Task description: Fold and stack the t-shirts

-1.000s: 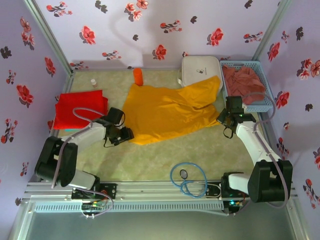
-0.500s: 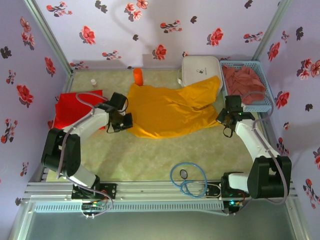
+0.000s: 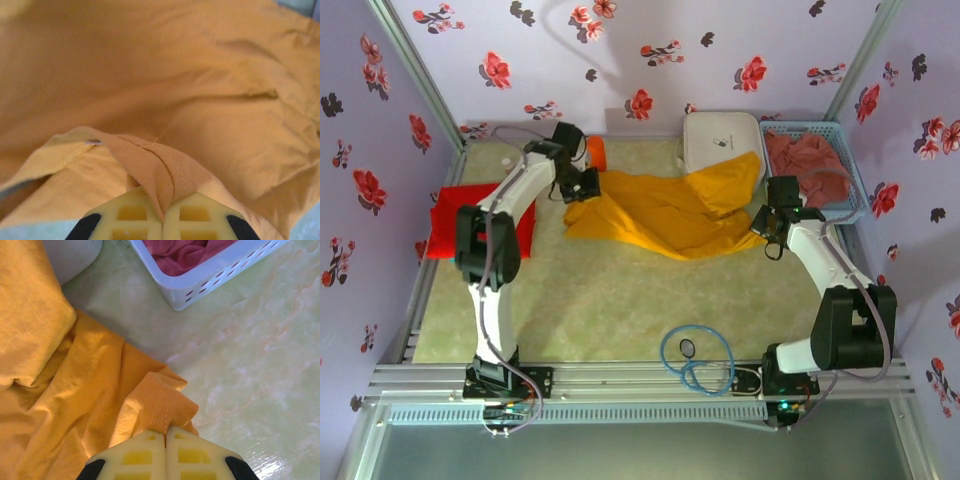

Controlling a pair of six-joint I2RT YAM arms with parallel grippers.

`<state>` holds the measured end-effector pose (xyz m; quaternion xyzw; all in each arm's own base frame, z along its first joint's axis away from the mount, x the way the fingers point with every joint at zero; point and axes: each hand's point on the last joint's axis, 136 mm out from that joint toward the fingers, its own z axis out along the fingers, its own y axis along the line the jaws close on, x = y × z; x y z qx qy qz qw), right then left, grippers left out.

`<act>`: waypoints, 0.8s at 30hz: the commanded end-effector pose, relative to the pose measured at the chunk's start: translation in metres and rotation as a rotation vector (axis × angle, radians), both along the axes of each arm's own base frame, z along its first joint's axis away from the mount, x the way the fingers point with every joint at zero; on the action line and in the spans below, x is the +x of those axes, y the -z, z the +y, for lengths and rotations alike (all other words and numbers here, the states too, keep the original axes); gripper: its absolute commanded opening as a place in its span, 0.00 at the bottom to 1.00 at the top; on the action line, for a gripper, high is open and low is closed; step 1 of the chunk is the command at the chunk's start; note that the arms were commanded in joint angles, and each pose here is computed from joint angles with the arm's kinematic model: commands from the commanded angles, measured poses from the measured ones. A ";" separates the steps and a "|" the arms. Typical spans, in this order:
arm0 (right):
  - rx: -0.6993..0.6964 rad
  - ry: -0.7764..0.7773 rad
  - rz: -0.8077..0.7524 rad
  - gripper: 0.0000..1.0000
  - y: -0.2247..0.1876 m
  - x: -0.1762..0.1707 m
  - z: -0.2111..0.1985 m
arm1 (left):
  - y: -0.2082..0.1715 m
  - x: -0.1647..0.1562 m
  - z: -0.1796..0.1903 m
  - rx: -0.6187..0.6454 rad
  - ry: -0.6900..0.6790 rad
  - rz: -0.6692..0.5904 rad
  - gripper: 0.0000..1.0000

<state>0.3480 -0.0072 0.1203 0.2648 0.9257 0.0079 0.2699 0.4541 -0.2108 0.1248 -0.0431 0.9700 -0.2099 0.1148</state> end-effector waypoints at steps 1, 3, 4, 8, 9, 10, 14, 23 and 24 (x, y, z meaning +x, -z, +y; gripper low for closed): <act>-0.014 -0.002 0.005 0.00 -0.005 0.005 -0.004 | 0.008 0.013 0.002 0.009 0.023 0.059 0.10; -0.011 -0.003 0.005 0.00 -0.005 0.005 -0.003 | 0.013 0.026 0.001 0.012 0.030 0.058 0.24; -0.010 -0.003 0.007 0.00 -0.004 0.006 -0.003 | 0.016 0.029 0.003 0.014 0.028 0.061 0.30; -0.013 -0.008 0.007 0.00 -0.005 0.006 -0.003 | 0.020 0.018 0.015 0.035 0.056 0.064 0.36; -0.015 -0.009 0.007 0.00 -0.005 0.006 -0.003 | 0.021 0.012 0.020 0.045 0.055 0.059 0.38; -0.017 -0.011 0.009 0.00 -0.004 0.006 -0.003 | 0.015 0.005 0.027 0.052 0.048 0.039 0.39; -0.014 -0.018 0.022 0.00 0.000 0.006 -0.002 | 0.011 -0.023 0.055 0.069 -0.009 -0.028 0.43; 0.024 -0.040 0.026 0.00 0.009 0.005 0.005 | 0.046 -0.055 0.082 0.070 -0.051 -0.105 0.49; 0.024 -0.039 0.026 0.00 0.008 0.005 0.005 | 0.051 -0.053 0.083 0.076 -0.051 -0.108 0.49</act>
